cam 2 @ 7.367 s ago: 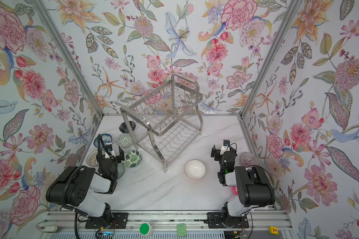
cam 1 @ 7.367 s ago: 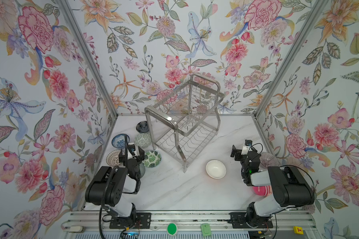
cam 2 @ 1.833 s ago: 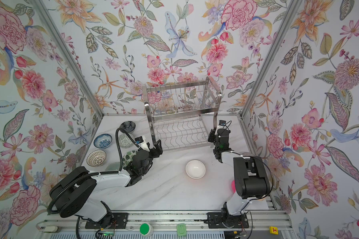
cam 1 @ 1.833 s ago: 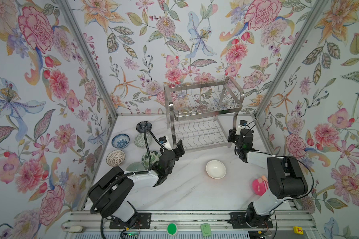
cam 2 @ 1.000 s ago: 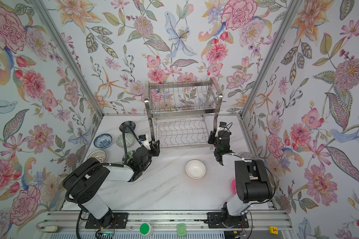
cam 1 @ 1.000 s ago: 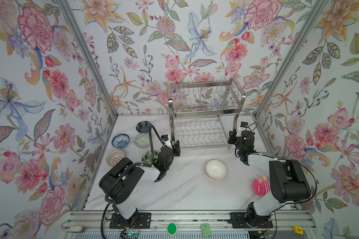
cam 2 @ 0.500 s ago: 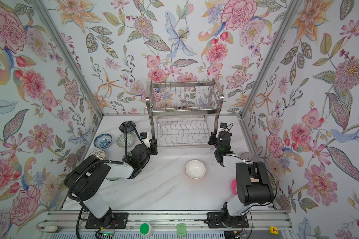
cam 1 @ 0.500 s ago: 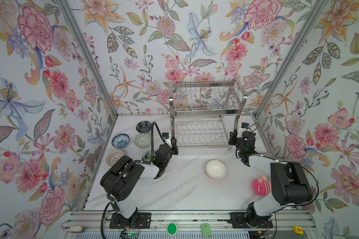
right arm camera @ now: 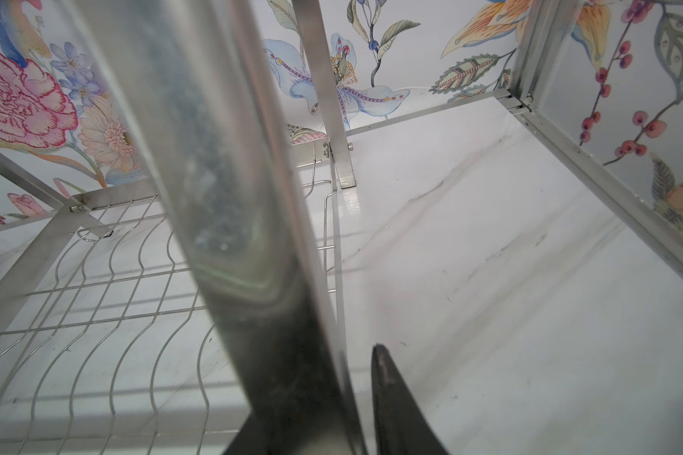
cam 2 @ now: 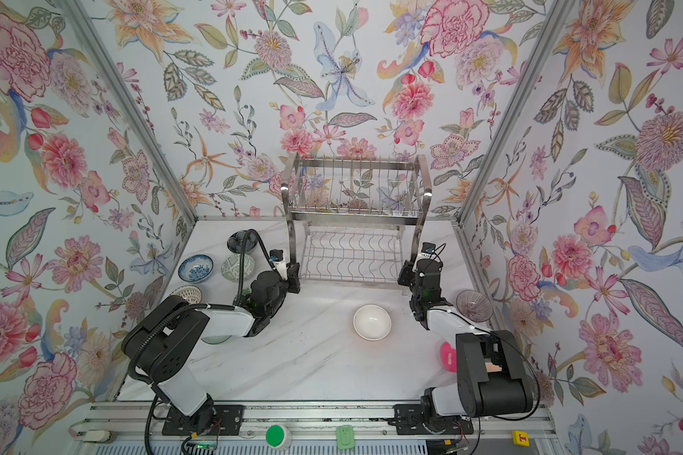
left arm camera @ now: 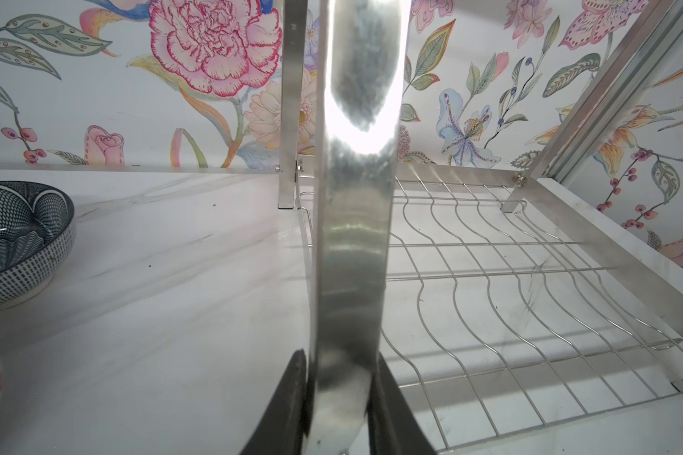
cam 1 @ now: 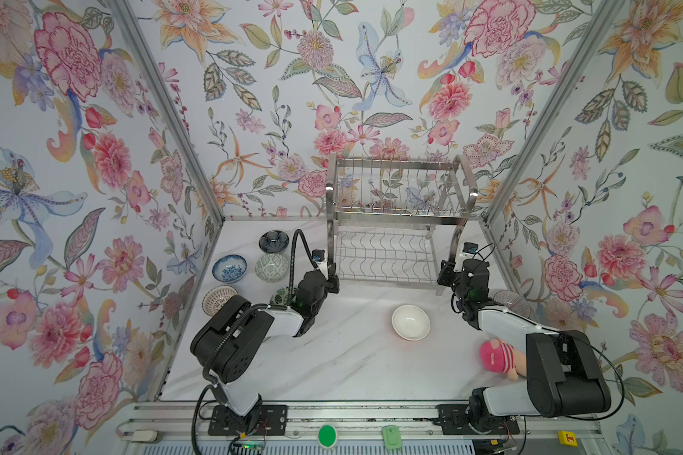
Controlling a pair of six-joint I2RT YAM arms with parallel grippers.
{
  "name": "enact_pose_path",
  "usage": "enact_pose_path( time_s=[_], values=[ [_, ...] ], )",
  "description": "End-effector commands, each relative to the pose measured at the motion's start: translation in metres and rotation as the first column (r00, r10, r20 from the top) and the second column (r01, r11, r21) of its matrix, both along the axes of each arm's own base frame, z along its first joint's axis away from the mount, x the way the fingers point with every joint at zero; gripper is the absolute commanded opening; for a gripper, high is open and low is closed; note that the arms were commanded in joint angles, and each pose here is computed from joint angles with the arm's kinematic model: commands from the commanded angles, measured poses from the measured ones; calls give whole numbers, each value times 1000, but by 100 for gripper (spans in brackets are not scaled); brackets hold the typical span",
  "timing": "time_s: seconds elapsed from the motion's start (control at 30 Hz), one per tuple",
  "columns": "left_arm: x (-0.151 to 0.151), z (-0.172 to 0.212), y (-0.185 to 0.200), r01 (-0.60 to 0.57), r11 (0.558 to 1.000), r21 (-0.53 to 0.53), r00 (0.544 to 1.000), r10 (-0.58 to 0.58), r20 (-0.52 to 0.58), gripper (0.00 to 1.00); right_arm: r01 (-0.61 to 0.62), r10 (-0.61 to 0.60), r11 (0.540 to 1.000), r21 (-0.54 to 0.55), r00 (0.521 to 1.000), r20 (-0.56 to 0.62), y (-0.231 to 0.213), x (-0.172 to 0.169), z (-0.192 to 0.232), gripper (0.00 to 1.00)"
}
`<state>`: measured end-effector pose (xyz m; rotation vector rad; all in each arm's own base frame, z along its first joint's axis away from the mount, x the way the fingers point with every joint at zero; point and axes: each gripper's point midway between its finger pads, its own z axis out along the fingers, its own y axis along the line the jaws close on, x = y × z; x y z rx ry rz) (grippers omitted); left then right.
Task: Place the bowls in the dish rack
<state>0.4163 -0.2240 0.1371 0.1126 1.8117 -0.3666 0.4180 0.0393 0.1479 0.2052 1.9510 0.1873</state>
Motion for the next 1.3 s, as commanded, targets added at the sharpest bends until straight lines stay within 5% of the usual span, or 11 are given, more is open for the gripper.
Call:
enact_pose_path(
  time_s=[0.0,0.5,1.27],
  values=[
    [12,45,-8,23,994,-105,998,-16,68,0,6,-12,980,199,1000,27,18,-3,15,0],
    [30,31,31,-79,988,-129,997,79,-5,0,-49,47,977,206,999,16,52,-10,11,0],
    [35,23,40,-91,990,-105,995,87,-45,0,-77,80,978,195,997,-7,69,3,3,0]
  ],
)
